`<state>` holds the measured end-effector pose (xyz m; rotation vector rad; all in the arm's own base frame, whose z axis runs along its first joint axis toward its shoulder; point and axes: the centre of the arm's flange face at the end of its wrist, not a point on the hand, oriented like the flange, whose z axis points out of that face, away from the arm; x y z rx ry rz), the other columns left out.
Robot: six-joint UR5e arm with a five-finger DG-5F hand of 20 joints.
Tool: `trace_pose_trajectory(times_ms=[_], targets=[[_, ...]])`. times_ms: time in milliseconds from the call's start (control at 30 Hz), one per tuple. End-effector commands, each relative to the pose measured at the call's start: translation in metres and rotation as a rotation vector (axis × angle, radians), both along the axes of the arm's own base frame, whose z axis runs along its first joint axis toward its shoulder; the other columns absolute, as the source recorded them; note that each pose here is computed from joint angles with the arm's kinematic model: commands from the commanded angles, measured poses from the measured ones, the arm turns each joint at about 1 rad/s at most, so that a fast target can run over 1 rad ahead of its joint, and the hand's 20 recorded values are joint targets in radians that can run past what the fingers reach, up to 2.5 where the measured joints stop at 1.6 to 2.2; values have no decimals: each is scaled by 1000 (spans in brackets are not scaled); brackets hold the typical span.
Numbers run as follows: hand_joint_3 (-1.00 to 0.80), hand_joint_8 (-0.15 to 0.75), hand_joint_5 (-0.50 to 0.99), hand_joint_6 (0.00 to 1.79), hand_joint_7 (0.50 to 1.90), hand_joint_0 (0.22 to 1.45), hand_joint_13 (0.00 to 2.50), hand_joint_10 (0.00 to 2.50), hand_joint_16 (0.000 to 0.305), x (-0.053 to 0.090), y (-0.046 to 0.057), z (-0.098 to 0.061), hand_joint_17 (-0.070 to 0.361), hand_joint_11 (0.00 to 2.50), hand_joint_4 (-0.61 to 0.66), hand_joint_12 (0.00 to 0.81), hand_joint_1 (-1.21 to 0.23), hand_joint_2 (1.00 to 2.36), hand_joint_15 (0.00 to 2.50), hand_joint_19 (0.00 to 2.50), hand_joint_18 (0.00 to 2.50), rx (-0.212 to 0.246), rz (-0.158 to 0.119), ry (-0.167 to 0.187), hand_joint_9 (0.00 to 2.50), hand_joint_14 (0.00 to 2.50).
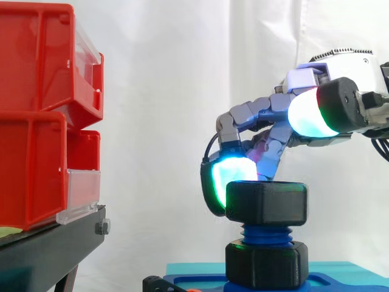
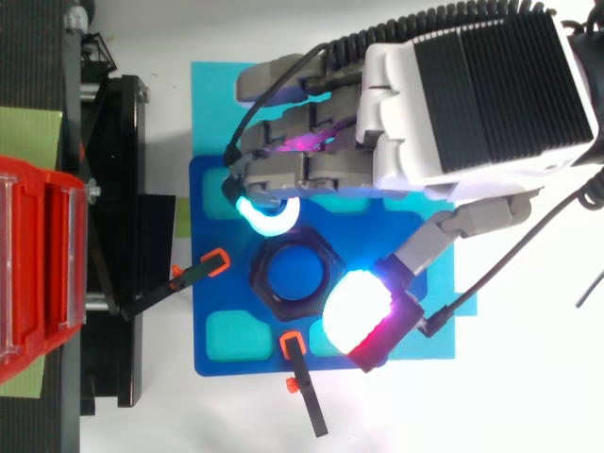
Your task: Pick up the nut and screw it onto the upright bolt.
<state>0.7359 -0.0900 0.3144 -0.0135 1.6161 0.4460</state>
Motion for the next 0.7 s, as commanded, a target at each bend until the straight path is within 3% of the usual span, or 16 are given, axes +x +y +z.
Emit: trace_pose_trajectory(times_ms=[0, 100, 233, 300, 367, 433, 667], targets=[[-500, 243, 58, 605, 1265, 557, 834, 0, 3, -1, -5, 0, 6, 0, 100, 126, -246, 1000, 0, 0, 467, 1, 8, -4, 1154, 0], [-500, 236, 62, 604, 1268, 556, 862, 0, 2, -1, -9, 1, 4, 0, 93, 120, -249, 1000, 0, 0, 492, 1, 8, -7, 1190, 0], [-500, 252, 63, 501, 1480, 547, 812, 0, 3, -1, -11, 4, 7, 0, 97, 135, -221, 1000, 0, 0, 429, 1, 9, -15, 1162, 0], [-500, 258, 26, 505, 1410, 540, 774, 0, 5, 0, -15, 10, 11, 0, 136, 149, -204, 1000, 0, 0, 390, 1, 8, -24, 1134, 0], [-500, 262, -23, 505, 1178, 531, 744, 0, 8, 1, -14, 13, 17, 0, 236, 174, -189, 1000, 0, 0, 351, 1, 11, -28, 1066, 0], [-500, 263, -46, 504, 1080, 526, 722, 0, 9, 2, -15, 16, 21, 0, 258, 182, -184, 1000, 0, 0, 330, 1, 14, -36, 1024, 0], [-500, 238, -133, 502, 686, 507, 628, 0, 17, 5, -16, 21, 37, 0, 204, 221, -164, 1000, 0, 0, 243, -1, 14, -55, 841, 0]])
